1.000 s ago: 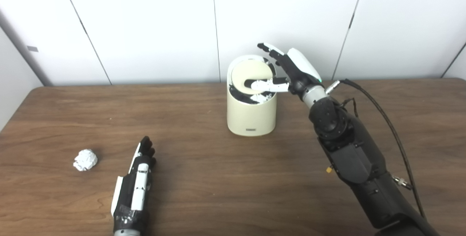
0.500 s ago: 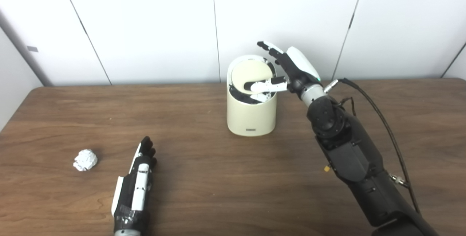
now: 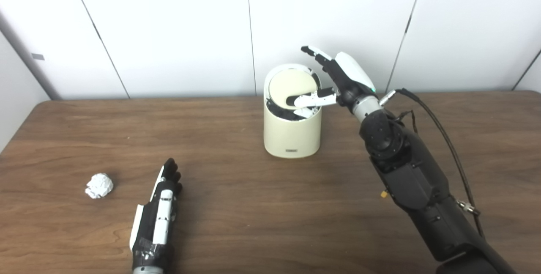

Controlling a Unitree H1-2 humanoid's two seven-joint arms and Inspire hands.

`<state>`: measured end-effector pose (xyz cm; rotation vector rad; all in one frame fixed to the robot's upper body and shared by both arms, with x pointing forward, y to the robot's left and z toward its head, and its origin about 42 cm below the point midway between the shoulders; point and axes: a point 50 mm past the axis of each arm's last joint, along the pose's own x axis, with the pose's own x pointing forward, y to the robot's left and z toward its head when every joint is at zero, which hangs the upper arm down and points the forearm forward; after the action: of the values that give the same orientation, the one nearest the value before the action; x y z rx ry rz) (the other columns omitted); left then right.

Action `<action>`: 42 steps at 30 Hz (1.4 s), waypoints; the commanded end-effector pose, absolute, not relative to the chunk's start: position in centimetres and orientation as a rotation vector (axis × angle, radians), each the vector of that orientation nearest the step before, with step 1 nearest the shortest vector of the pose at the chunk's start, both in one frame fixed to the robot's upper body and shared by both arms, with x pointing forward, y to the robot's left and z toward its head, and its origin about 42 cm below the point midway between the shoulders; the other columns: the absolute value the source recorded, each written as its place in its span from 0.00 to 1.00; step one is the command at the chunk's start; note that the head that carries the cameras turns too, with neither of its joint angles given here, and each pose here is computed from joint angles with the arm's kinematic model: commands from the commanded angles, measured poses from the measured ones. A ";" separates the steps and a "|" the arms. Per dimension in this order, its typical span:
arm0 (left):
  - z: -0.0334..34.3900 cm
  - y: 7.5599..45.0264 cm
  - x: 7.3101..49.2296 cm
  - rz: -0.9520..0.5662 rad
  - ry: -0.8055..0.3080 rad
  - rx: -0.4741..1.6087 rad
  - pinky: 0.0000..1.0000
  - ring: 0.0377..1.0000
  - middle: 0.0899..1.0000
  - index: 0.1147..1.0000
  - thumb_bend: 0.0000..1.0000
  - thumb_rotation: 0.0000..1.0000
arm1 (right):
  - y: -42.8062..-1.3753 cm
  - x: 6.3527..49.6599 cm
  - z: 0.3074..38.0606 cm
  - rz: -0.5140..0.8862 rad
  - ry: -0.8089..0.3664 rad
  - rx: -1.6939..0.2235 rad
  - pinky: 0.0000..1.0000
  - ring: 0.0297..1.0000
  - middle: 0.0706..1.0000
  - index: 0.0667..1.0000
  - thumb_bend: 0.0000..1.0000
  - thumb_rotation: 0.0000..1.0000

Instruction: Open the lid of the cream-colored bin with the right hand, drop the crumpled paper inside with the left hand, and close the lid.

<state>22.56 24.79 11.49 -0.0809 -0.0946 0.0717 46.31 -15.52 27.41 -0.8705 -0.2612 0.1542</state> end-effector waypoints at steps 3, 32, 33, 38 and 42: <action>12.0 24.6 22.1 0.067 -0.116 -0.083 1.00 1.00 1.00 1.00 0.32 0.87 | -15.7 46.6 29.5 0.101 -0.335 -0.925 0.86 0.92 0.92 0.90 0.63 0.31; 12.1 24.4 22.0 0.079 -0.113 -0.086 1.00 1.00 1.00 1.00 0.30 0.89 | -15.4 46.1 29.0 0.071 -0.341 -0.806 0.84 0.92 0.92 0.88 0.65 0.39; 12.1 24.4 21.9 0.077 -0.111 -0.084 1.00 1.00 1.00 1.00 0.30 0.89 | -15.3 46.0 29.3 0.062 -0.345 -0.781 0.85 0.92 0.92 0.88 0.65 0.41; 12.0 24.3 21.9 0.064 -0.110 -0.081 1.00 1.00 1.00 1.00 0.32 0.83 | -14.5 45.8 30.4 0.035 -0.386 -0.684 0.82 0.88 0.89 0.87 0.69 0.53; 11.8 24.2 22.0 0.050 -0.091 -0.065 1.00 1.00 1.00 1.00 0.36 0.79 | -14.0 45.7 31.1 0.036 -0.350 -0.580 0.81 0.87 0.88 0.84 0.67 0.52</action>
<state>22.24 24.47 11.49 -0.0806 -0.0853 0.0813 45.45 -14.85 27.46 -0.6259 -0.2604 0.0508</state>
